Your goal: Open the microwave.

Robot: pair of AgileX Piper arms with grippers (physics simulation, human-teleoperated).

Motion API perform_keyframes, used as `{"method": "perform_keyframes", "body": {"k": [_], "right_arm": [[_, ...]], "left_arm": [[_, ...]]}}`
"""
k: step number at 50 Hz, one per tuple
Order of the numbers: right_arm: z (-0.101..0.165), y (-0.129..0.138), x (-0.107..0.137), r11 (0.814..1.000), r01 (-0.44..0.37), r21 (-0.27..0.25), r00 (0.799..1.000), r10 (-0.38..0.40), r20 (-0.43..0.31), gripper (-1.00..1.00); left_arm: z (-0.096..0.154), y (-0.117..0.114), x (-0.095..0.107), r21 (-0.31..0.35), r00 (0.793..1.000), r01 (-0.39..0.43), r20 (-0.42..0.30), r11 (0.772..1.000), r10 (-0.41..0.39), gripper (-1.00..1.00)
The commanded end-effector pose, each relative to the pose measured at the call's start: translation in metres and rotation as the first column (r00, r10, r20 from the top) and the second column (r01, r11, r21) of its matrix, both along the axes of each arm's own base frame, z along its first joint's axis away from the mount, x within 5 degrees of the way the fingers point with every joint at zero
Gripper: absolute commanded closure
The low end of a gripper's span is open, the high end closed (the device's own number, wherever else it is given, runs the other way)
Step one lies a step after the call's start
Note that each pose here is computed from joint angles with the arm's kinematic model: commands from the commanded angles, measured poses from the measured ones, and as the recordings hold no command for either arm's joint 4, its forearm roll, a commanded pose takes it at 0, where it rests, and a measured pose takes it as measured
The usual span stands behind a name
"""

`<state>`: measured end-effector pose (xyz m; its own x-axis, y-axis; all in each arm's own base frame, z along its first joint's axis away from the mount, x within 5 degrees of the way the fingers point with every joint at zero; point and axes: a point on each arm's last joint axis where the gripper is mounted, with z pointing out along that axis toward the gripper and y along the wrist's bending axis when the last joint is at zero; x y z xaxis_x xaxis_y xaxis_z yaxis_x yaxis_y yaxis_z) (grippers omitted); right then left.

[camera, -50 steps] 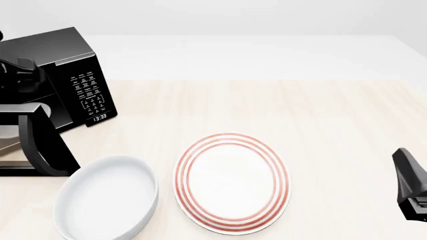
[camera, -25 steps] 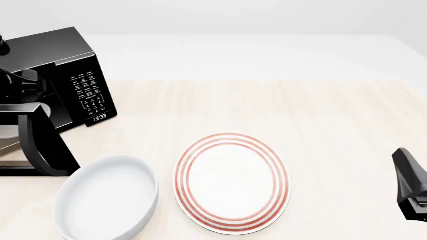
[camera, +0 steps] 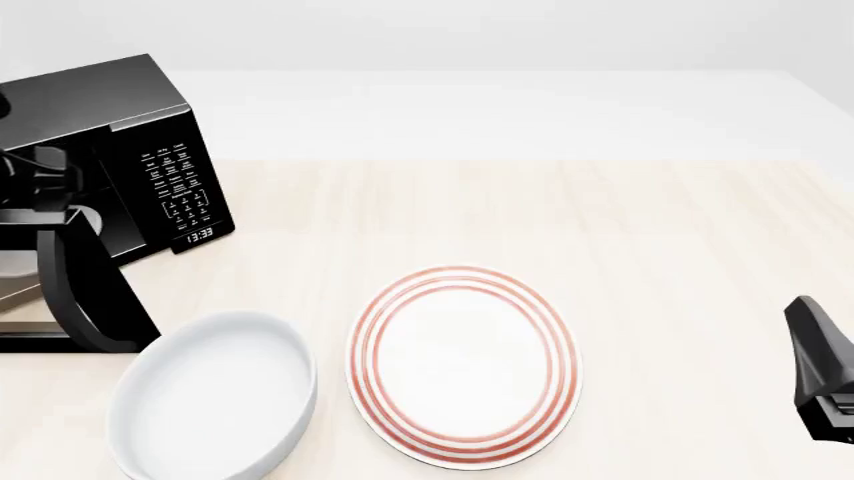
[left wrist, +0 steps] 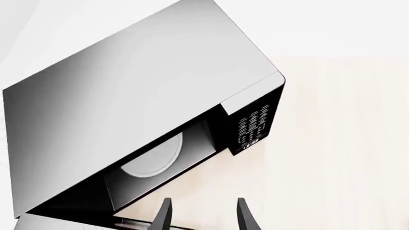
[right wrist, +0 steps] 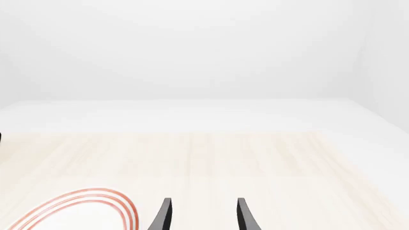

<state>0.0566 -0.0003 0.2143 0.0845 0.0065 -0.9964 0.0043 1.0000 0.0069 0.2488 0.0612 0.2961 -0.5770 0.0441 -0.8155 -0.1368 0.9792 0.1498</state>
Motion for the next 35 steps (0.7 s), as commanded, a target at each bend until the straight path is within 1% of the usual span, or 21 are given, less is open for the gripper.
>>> {"method": "perform_keyframes", "body": {"k": [1,11,21,35], "right_arm": [[0.0,0.0,0.0,1.0,0.0,0.0,1.0,0.0,0.0,-1.0],[0.0,0.0,0.0,1.0,0.0,0.0,1.0,0.0,0.0,-1.0],[0.0,0.0,0.0,1.0,0.0,0.0,1.0,0.0,0.0,-1.0],[0.0,0.0,0.0,1.0,0.0,0.0,1.0,0.0,0.0,-1.0]], "left_arm": [[0.001,0.001,-0.007,-0.002,1.0,-0.011,0.001,1.0,0.011,-1.0],[0.005,-0.002,-0.011,-0.007,1.0,-0.01,0.008,1.0,0.01,-1.0],[0.003,-0.004,-0.017,-0.01,1.0,-0.008,0.006,1.0,0.008,-1.0],[-0.006,-0.007,-0.024,-0.014,1.0,-0.002,-0.028,1.0,0.001,-1.0]]}}
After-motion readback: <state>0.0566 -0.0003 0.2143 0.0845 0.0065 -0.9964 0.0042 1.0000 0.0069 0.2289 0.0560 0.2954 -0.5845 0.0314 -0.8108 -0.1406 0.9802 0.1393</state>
